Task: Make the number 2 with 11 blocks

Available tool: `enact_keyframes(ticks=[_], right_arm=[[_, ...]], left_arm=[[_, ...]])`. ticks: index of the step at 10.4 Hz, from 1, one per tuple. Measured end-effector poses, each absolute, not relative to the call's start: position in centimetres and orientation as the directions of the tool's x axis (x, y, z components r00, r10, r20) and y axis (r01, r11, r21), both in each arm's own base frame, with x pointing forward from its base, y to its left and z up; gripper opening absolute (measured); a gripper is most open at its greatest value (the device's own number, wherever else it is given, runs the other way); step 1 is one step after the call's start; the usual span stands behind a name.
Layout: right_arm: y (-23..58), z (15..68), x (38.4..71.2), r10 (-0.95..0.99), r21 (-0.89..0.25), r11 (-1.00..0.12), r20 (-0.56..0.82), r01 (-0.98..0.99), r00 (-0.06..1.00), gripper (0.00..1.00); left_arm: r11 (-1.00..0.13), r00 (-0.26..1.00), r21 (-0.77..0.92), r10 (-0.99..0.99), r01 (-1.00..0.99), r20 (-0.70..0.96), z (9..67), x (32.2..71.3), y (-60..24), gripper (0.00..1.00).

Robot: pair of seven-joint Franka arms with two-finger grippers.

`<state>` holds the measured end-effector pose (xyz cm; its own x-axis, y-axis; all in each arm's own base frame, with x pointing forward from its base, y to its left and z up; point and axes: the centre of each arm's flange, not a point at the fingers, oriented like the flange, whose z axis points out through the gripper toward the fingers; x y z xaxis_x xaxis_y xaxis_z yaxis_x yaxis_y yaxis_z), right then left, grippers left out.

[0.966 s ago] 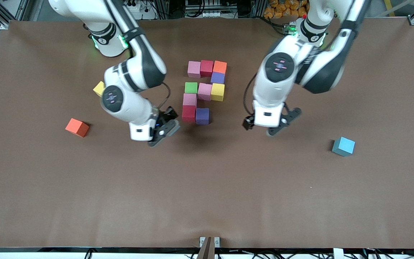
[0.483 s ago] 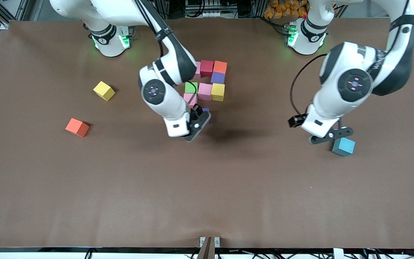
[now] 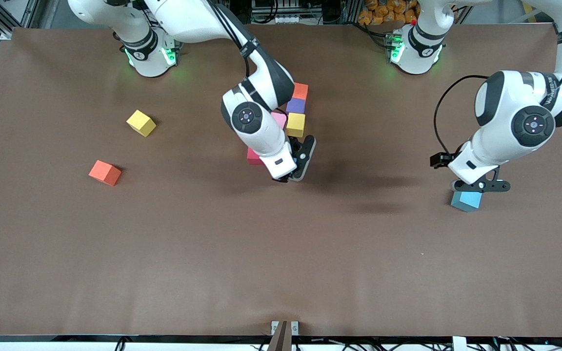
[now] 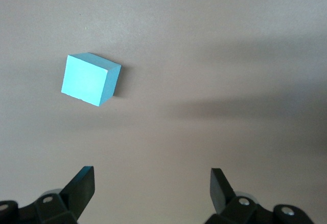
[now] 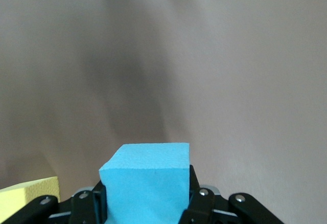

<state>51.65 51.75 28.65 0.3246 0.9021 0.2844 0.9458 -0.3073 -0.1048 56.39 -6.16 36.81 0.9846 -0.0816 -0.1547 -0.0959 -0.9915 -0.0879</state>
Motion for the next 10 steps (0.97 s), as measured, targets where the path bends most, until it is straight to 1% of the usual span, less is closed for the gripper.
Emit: enact_keyframes(ticks=[2,3,4,5,7,10], right_arm=[[53.7,27.3,50.0,0.924,-0.064,-0.230,0.301,0.971,0.238,0.56],[54.5,26.6,49.1,0.938,-0.052,-0.172,0.296,0.984,0.180,0.56],[54.9,25.9,48.5,0.948,-0.044,-0.116,0.292,0.992,0.124,0.56],[54.8,25.0,48.1,0.955,-0.046,-0.084,0.282,0.995,0.094,0.56],[54.3,23.2,47.4,0.963,-0.064,-0.063,0.258,0.996,0.077,0.56],[54.4,21.0,45.3,0.970,-0.107,-0.043,0.232,0.993,0.067,0.56]], left_arm=[[-0.989,0.982,-0.083,-0.106,-0.120,-0.158,36.0,56.2,-5.1,1.00],[-0.989,0.981,-0.083,-0.106,-0.121,-0.163,35.8,56.1,-4.5,1.00],[-0.989,0.981,-0.083,-0.103,-0.118,-0.164,35.7,56.1,-4.0,1.00],[-0.989,0.981,-0.083,-0.106,-0.121,-0.163,35.7,56.1,-3.4,1.00],[-0.989,0.982,-0.082,-0.111,-0.124,-0.153,36.0,56.4,-1.7,1.00],[-0.990,0.989,-0.088,-0.098,-0.108,-0.110,38.0,57.2,0.5,1.00]])
